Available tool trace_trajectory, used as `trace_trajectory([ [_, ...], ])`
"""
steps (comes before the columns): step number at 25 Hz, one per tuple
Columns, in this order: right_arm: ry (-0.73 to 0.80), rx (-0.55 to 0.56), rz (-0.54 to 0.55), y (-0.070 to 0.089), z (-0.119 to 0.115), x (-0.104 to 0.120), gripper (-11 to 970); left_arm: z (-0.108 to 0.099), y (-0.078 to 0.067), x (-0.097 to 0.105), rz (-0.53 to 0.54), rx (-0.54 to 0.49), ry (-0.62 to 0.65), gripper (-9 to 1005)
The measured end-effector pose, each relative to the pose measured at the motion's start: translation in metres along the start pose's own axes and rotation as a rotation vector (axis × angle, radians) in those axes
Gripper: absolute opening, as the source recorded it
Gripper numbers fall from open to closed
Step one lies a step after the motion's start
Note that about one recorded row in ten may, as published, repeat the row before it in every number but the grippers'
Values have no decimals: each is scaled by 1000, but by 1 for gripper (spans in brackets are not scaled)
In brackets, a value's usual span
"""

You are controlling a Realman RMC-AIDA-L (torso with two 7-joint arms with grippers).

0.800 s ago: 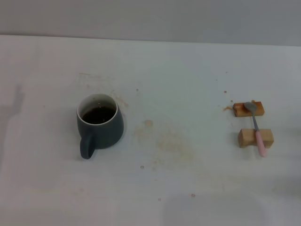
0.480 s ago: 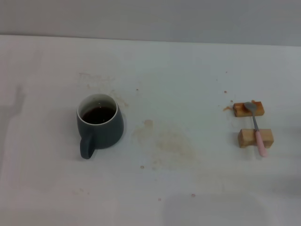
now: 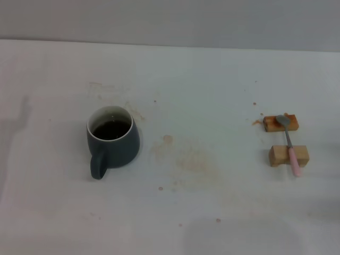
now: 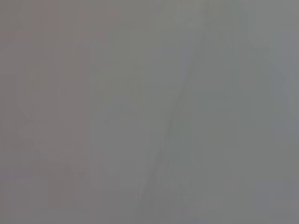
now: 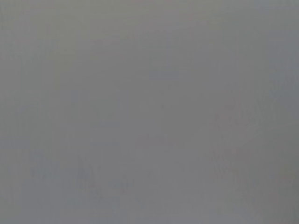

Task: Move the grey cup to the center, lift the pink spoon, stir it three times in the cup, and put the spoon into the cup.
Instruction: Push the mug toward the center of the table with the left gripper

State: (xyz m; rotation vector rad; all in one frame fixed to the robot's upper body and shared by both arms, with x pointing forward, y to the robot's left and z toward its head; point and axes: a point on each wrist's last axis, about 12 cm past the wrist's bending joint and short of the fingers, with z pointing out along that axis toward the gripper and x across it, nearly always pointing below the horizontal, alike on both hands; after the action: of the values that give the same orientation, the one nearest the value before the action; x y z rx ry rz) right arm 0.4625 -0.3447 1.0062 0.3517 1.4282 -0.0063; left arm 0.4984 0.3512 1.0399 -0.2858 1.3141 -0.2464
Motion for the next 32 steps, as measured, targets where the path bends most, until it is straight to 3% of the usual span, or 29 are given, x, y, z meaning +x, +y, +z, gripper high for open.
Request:
trace_trajectory([
  [8,-7,-7,-1,2,3,-1,621,4,-14,6,154,105,42,705],
  [16,-4,-7,0,2,4,-1,622,6,-15,9,187,101,61,659],
  [21,-4,-6,-3,1,4,-1,621,4,-17,12,182,102,67,536],
  [32,2,-3,-2,1,6,-1,622,0,-23,21,187,137,129,130],
])
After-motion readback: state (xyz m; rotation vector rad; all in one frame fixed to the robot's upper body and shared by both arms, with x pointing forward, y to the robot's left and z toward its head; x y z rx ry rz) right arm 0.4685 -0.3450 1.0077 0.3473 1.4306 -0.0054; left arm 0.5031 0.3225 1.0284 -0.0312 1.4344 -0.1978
